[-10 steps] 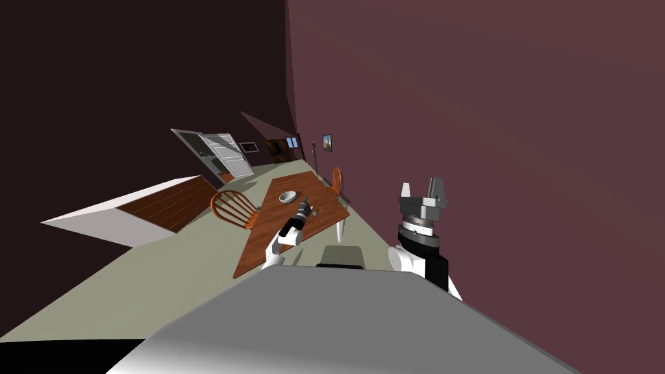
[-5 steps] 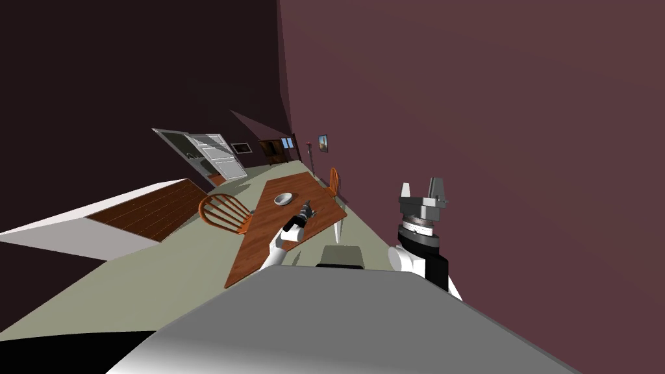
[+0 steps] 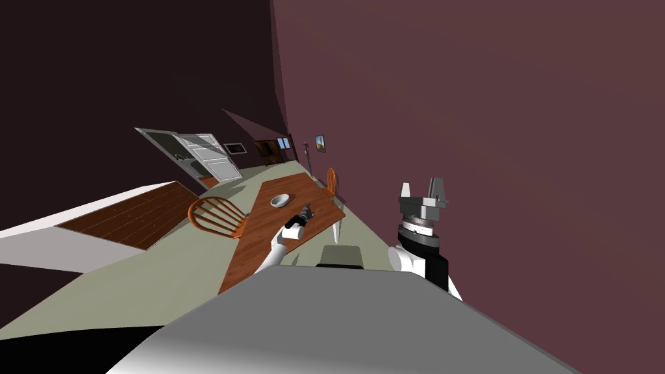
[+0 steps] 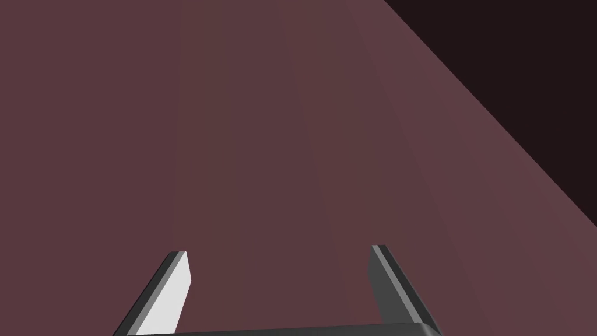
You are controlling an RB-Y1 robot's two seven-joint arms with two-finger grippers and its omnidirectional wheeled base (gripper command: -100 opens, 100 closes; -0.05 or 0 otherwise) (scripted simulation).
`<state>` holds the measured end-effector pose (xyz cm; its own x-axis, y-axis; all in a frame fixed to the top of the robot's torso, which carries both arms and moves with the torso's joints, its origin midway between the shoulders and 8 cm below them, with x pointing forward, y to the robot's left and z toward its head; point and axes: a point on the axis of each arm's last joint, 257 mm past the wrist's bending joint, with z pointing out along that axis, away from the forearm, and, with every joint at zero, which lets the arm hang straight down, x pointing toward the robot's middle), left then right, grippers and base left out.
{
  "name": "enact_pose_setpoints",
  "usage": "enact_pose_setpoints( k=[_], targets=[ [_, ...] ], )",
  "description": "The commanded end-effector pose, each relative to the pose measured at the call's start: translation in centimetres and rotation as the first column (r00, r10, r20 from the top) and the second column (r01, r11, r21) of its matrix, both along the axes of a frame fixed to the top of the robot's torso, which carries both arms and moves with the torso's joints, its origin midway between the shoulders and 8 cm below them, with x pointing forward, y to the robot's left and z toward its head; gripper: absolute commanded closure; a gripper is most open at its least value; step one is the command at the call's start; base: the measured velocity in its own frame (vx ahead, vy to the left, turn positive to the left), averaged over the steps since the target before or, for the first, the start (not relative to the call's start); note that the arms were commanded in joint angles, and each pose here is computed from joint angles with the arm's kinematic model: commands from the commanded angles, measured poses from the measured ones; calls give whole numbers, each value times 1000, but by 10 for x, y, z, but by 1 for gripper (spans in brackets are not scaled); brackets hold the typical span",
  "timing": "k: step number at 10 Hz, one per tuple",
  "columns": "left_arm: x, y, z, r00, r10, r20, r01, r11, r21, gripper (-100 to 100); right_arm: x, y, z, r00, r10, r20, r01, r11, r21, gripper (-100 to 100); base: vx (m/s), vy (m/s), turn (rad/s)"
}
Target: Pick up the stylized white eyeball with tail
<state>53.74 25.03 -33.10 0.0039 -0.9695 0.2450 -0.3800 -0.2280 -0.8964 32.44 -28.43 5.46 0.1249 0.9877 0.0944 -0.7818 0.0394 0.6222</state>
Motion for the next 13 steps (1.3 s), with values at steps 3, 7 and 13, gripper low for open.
enact_pose_setpoints(
  k=[3,7,13],
  targets=[
    [-1,16,-33,994,26,-103,-27,1000,-5,-100,0,0,0,1000,0,0,0,1000,0,0,15,9,-101],
    [-3,36,-65,973,65,-222,-69,998,-9,-100,0,0,0,1000,0,0,0,1000,0,0,20,9,-86],
    [-16,60,-101,932,113,-344,-121,993,-2,-100,0,0,0,1000,0,0,0,1000,0,0,16,8,-64]
  ],
)
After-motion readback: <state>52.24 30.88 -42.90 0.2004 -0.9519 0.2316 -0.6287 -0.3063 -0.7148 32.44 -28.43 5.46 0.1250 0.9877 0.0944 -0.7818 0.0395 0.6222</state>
